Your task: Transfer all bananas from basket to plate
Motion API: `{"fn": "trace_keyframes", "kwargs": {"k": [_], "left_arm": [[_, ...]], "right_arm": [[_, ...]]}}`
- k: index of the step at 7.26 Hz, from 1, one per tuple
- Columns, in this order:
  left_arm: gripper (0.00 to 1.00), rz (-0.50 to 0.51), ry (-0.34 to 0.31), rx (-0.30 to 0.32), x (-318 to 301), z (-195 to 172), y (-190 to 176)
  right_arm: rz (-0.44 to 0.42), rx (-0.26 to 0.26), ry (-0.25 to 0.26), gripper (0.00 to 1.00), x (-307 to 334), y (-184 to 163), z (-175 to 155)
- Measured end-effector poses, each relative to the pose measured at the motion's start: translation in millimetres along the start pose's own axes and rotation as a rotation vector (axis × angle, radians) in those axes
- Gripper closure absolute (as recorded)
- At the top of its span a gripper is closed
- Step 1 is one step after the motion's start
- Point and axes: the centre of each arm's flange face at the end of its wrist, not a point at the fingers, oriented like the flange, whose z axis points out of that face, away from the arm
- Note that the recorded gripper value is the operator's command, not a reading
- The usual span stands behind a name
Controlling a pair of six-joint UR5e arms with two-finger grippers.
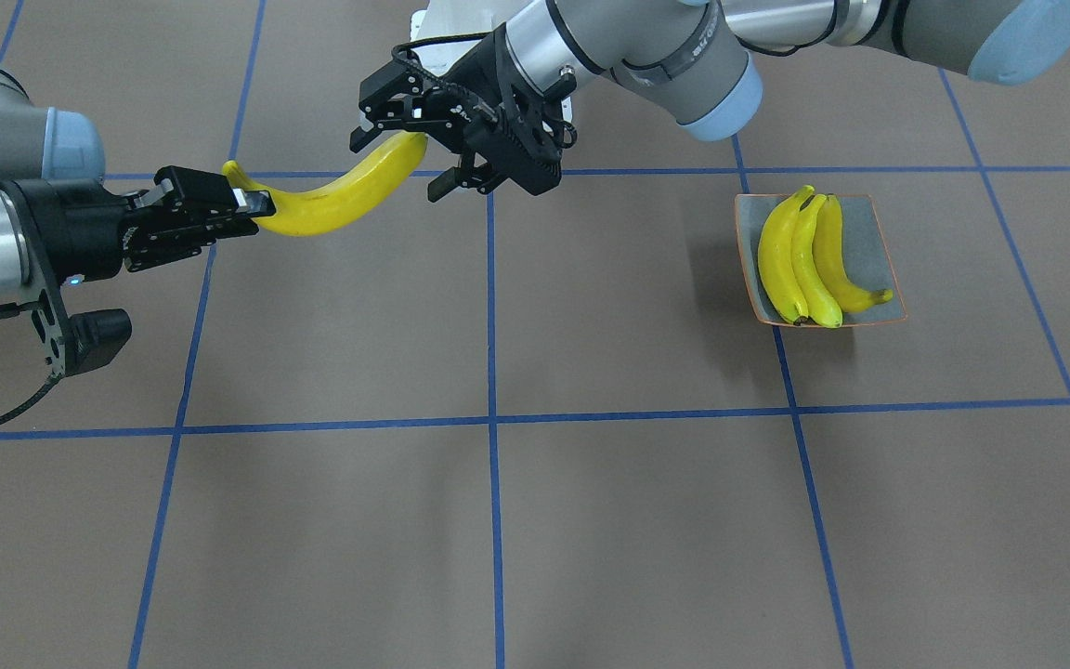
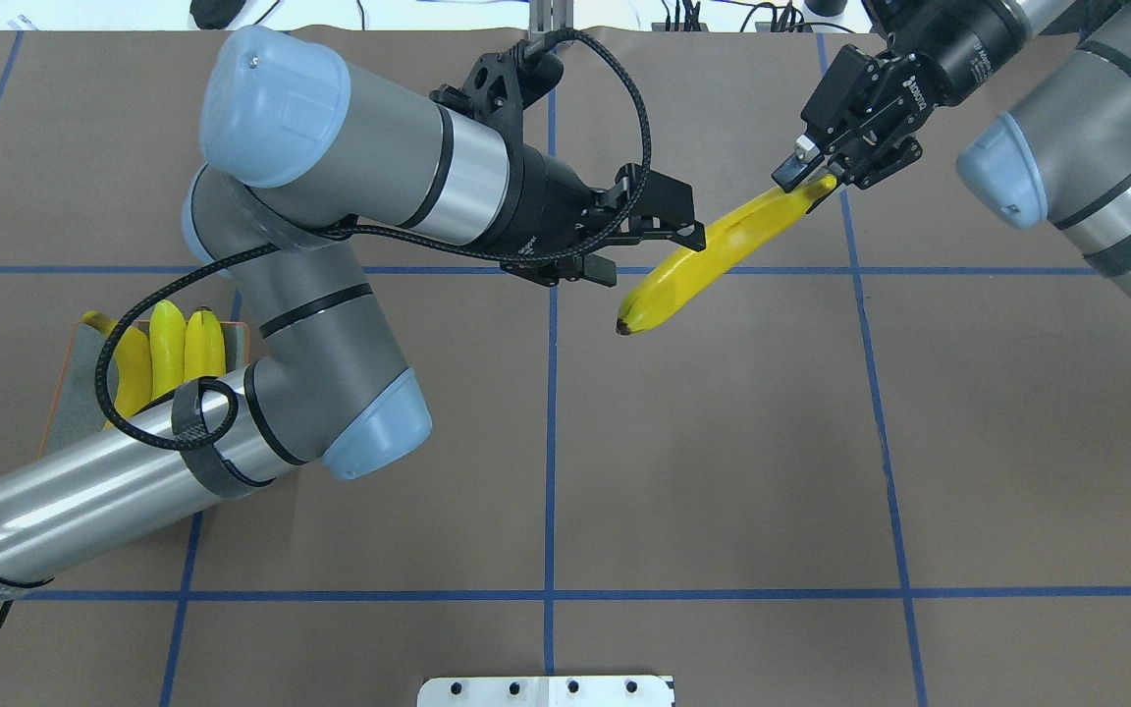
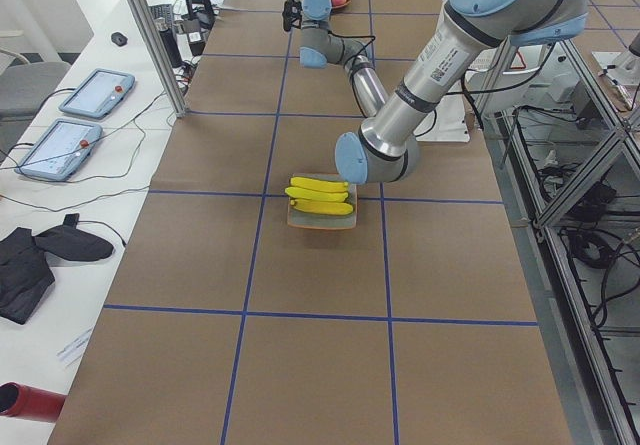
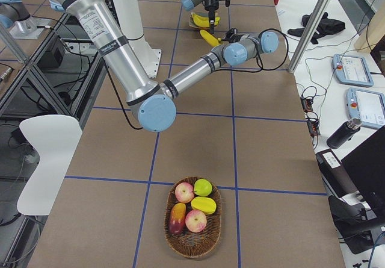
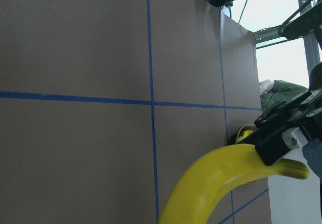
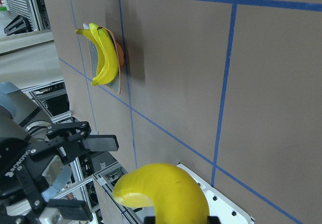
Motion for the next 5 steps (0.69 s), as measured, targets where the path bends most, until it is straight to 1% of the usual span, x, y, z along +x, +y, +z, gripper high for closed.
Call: {"fn": "trace_keyframes", "kwargs": {"k": [2,5], "left_arm": [[0.00,-0.003,-0.004,-0.017,-0.4,9.9,7.1],[0.00,-0.006,-0.006,-0.023,5.2,19.2,5.6]], "right_arm": [[-0.001,-0.001,0.000,1.00,-1.0,0.4,0.5],[-0.004,-0.001,0.000,1.00,-2.1,1.2,0.7]]}}
